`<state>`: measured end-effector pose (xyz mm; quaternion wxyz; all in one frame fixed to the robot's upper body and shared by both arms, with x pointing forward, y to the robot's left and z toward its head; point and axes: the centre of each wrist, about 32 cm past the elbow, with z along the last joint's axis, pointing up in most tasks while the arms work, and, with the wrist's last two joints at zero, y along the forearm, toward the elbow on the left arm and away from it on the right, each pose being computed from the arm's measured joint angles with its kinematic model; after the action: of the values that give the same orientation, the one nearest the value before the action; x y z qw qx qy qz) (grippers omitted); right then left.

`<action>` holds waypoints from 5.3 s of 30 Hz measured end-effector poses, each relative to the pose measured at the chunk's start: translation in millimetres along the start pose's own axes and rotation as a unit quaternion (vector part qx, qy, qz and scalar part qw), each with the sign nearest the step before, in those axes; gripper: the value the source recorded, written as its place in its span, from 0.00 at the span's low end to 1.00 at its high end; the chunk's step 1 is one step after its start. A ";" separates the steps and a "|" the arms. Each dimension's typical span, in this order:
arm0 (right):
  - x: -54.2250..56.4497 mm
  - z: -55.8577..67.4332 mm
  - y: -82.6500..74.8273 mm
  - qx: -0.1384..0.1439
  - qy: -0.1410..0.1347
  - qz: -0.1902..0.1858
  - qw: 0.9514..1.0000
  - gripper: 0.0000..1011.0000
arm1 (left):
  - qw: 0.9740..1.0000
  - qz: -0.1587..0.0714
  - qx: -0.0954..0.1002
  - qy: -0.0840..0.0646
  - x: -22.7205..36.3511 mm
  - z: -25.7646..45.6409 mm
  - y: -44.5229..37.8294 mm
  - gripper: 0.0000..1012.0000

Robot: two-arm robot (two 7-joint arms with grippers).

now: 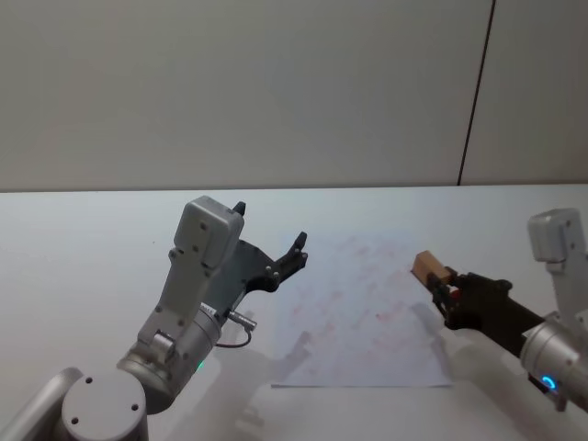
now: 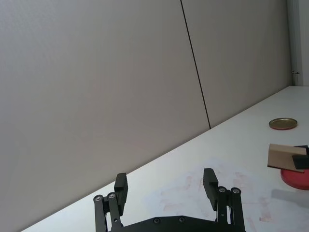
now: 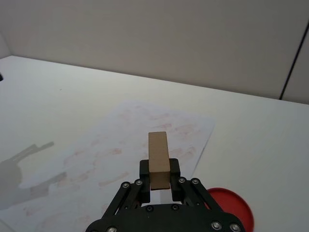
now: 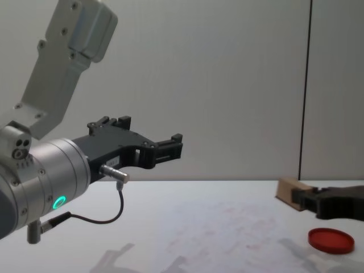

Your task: Use the one hand to pick up the stamp and affix it onto the A4 paper.

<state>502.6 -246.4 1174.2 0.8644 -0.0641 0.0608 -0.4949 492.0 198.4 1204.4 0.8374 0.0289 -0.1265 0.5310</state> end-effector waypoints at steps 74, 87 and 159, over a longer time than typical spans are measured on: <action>-9.0 -19.3 23.6 -0.091 -0.043 0.023 0.995 0.21 | 1.000 0.000 0.000 0.000 0.0 0.0 0.0 0.98; -2.6 -1.7 17.0 -0.029 -0.029 0.003 0.999 0.21 | 1.000 0.000 0.000 0.000 0.0 0.0 0.0 0.98; 39.5 -26.9 -3.7 -0.064 -0.027 -0.062 0.996 0.59 | 1.000 0.000 0.000 0.000 0.0 0.0 0.0 0.98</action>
<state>514.8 -283.7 1146.7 0.8274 -0.1363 0.0651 -0.5410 492.0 198.4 1204.4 0.8374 0.0289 -0.1264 0.5310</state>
